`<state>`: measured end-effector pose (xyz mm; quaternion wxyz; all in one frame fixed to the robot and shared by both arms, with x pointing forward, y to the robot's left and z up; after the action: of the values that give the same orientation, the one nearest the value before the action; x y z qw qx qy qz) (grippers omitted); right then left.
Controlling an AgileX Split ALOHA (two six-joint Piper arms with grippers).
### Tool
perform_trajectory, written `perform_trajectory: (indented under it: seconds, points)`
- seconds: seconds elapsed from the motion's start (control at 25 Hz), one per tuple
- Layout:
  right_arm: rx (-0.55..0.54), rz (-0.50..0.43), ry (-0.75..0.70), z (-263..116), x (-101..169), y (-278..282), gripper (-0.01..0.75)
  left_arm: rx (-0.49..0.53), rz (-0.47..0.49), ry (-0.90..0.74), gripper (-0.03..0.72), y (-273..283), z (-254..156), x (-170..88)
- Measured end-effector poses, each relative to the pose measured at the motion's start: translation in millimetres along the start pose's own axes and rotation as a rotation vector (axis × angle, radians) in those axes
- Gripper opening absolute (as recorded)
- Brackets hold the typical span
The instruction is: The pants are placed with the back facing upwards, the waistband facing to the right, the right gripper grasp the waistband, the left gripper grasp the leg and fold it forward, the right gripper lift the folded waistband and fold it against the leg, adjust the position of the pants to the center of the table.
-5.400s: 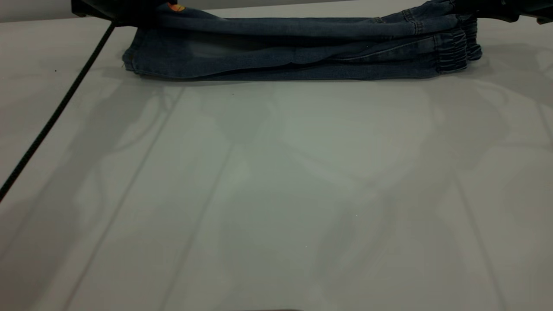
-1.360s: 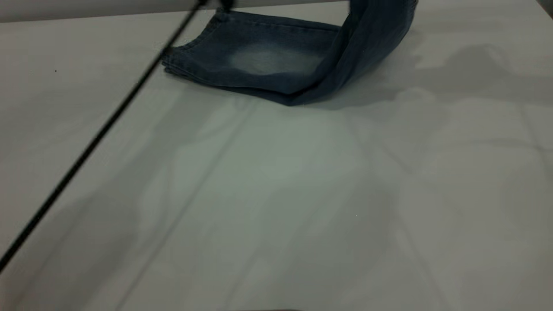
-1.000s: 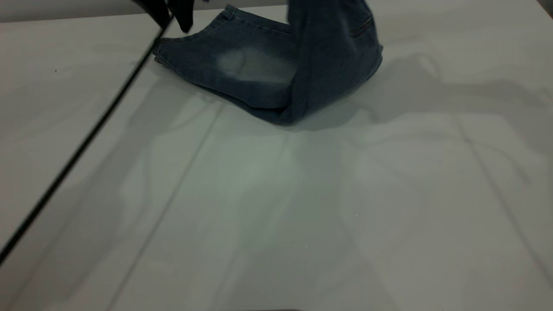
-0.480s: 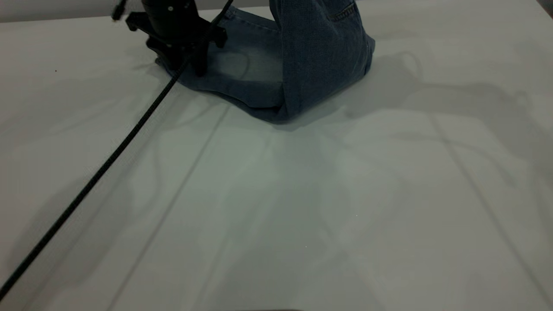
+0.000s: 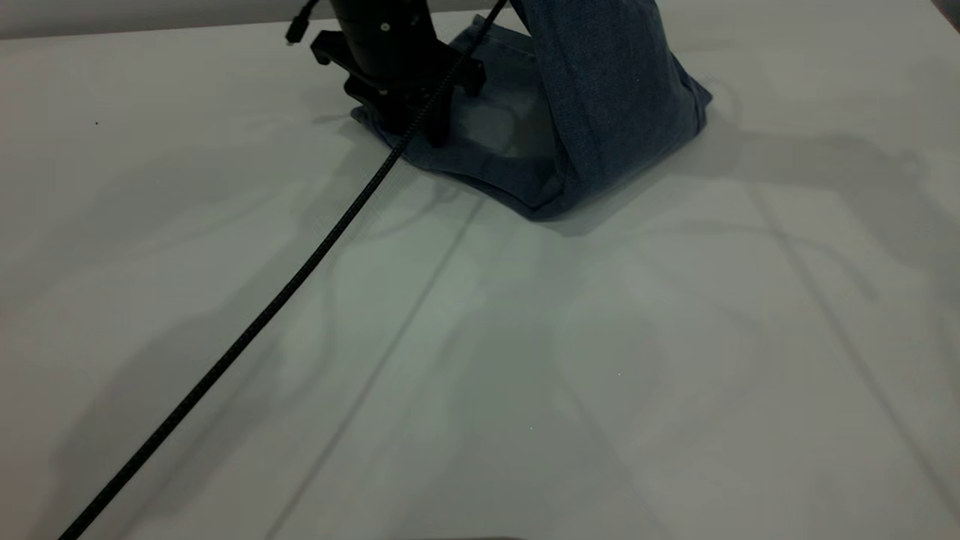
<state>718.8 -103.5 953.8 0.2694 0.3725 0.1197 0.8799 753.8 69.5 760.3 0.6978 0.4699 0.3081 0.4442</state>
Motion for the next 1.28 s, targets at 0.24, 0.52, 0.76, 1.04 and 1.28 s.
perform_trajectory:
  seconds: [0.24,0.52,0.76,1.04,1.28]
  points:
    - [-0.036,-0.056,0.005,5.2,-11.2,-2.9,0.057,-0.013,0.072,0.048,0.343,45.4,18.9,47.8]
    - [-0.069,-0.033,0.083,-10.7,-14.0,-46.2,0.057,-0.156,0.123,0.101,0.343,128.5,64.5,85.9]
    - [-0.096,-0.009,0.133,-36.4,-20.2,-91.1,0.103,-0.173,0.124,0.099,0.343,138.0,70.5,83.5]
    - [-0.073,-0.024,0.078,-52.8,-25.1,-109.8,0.517,-0.174,0.112,0.097,0.343,138.3,71.6,77.5]
    - [-0.087,-0.065,-0.020,-47.3,-48.6,-95.0,0.675,-0.133,0.109,0.027,0.343,137.4,65.5,73.1]
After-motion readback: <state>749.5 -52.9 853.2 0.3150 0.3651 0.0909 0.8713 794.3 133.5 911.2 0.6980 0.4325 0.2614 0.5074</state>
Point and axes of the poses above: a point on each arm's last joint axis where the gripper is mounted, y pointing back along that axis away from the gripper, x along the wrist's bending axis when the last joint is at zero, z = x × y, the point moved 9 cm from there along -y, pointing out along that axis toward the gripper, and after that the axes turned 1 degree about y, right-handed, at the moved point
